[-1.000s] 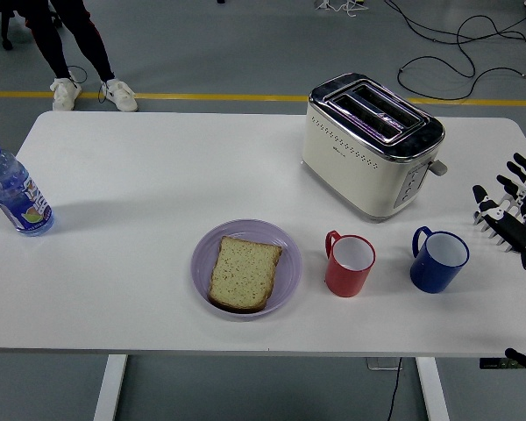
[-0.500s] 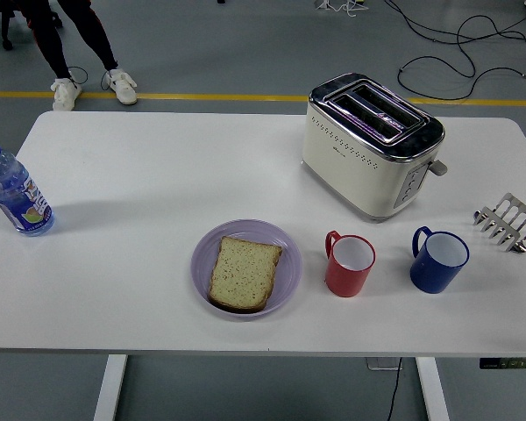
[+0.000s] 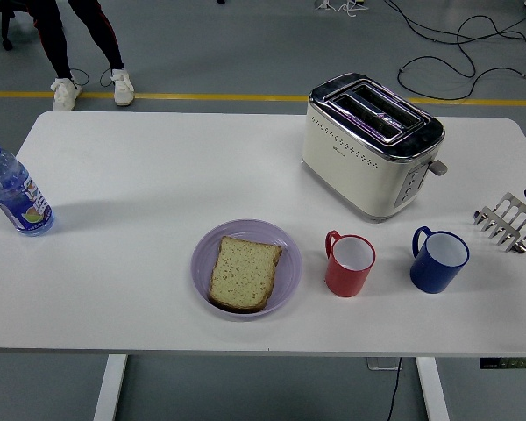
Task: Pick up the cup,pour liquid into bread,place the cup on the desk
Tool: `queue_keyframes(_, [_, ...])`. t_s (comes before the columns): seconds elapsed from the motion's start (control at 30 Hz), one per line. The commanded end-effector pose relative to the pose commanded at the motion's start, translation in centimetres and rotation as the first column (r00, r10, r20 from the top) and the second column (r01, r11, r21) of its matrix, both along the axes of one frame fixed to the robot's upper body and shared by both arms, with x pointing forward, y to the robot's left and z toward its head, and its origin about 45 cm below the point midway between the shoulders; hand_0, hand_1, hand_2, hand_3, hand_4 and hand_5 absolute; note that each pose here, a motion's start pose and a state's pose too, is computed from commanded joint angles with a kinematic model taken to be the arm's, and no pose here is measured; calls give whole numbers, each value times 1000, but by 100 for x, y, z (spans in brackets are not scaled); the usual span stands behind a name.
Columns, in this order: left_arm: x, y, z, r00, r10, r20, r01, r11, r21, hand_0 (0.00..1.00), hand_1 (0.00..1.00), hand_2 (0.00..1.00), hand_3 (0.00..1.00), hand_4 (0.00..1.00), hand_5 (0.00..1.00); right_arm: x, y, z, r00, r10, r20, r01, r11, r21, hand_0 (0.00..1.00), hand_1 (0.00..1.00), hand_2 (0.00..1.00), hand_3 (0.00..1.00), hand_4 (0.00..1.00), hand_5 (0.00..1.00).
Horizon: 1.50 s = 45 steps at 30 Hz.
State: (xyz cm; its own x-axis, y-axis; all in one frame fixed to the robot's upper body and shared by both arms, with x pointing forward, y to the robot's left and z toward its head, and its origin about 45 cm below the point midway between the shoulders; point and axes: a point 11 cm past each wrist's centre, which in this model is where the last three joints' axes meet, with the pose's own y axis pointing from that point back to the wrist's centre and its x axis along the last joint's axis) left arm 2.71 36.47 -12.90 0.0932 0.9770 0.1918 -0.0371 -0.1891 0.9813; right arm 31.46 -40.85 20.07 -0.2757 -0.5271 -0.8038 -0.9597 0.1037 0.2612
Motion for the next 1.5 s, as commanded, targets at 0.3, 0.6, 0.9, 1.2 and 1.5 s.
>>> queue_keyframes(0.3, [11,-1,1,1000,-2,1,2,1000,0,677,714,739,666,420,928,53,33,-105,999,14,30,-15,999,48,716,656,696,655,622,357])
queue_keyframes(0.6, [46,-4,3,1000,1,9,-1,1000,0,677,714,739,667,420,929,79,82,-257,999,-11,43,7,995,103,709,655,691,642,593,328])
queue_keyframes(0.9, [-12,-24,-6,1000,-3,-2,3,1000,-4,677,714,738,666,421,929,40,98,-409,998,-50,28,47,993,112,708,651,674,616,476,204])
queue_keyframes(1.2, [-85,-54,-19,1000,-13,-21,13,1000,-10,677,712,738,666,421,930,51,164,-475,998,-59,32,55,991,123,704,649,667,608,442,171])
queue_keyframes(1.5, [-118,-54,-21,1000,-14,-26,14,1000,-10,676,712,737,664,422,933,25,128,-503,997,-70,28,66,990,121,700,645,663,606,464,198])
